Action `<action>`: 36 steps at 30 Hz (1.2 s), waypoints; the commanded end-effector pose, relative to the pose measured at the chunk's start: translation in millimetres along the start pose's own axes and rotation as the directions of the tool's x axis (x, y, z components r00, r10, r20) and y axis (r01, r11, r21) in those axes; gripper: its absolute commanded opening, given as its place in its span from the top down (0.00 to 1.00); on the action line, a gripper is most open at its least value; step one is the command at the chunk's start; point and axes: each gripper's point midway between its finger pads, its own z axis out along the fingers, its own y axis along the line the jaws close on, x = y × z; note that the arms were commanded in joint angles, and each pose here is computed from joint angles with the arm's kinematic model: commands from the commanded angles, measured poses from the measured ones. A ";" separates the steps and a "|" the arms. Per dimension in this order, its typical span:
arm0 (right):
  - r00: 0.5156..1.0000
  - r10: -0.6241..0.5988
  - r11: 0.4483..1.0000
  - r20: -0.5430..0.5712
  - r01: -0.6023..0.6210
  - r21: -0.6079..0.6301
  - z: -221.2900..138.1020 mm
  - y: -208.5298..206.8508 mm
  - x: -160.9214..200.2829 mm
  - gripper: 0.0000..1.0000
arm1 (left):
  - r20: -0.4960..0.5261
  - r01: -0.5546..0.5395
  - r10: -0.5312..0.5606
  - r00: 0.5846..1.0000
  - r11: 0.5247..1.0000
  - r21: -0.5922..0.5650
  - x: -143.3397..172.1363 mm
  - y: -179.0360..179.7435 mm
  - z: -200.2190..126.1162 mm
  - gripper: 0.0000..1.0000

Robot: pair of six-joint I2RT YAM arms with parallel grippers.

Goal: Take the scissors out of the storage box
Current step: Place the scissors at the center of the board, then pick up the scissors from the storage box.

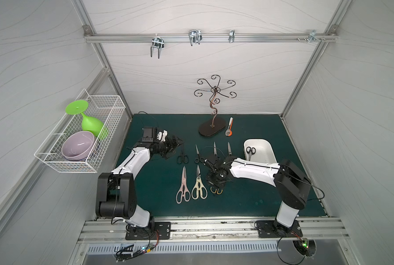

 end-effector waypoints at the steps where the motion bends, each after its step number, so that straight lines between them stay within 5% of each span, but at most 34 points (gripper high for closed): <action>1: 0.999 -0.029 0.999 0.035 0.028 0.030 -16.7 -9.6 -0.6 0.75 | 0.027 -0.034 0.033 0.999 0.999 0.038 -6.2 -11.6 -5.6 0.00; 8: 0.978 -0.122 0.992 0.168 0.126 -0.011 -63.9 -4.8 -30.5 0.76 | 0.022 -0.033 0.032 0.999 0.999 0.036 -5.4 -9.9 -4.3 0.00; 13: 0.926 -0.236 0.970 0.295 0.244 0.008 -112.3 -13.8 -78.6 0.76 | -0.003 -0.013 0.013 1.000 0.998 0.065 -3.5 -10.5 1.4 0.00; 18: 0.922 -0.225 0.969 0.315 0.245 -0.026 -137.4 -40.2 -127.5 0.76 | -0.042 -0.053 0.056 0.998 0.996 0.069 8.4 -17.4 9.8 0.00; 26: 0.921 -0.168 0.983 0.351 0.185 -0.014 -142.9 -95.9 -196.6 0.76 | -0.168 -0.139 0.150 0.974 0.987 0.078 48.5 -38.6 33.8 0.00; 36: 0.936 -0.200 0.980 0.289 0.191 0.061 -103.7 -138.1 -272.0 0.83 | -0.244 -0.137 0.151 0.958 0.988 0.074 74.3 -46.5 41.0 0.00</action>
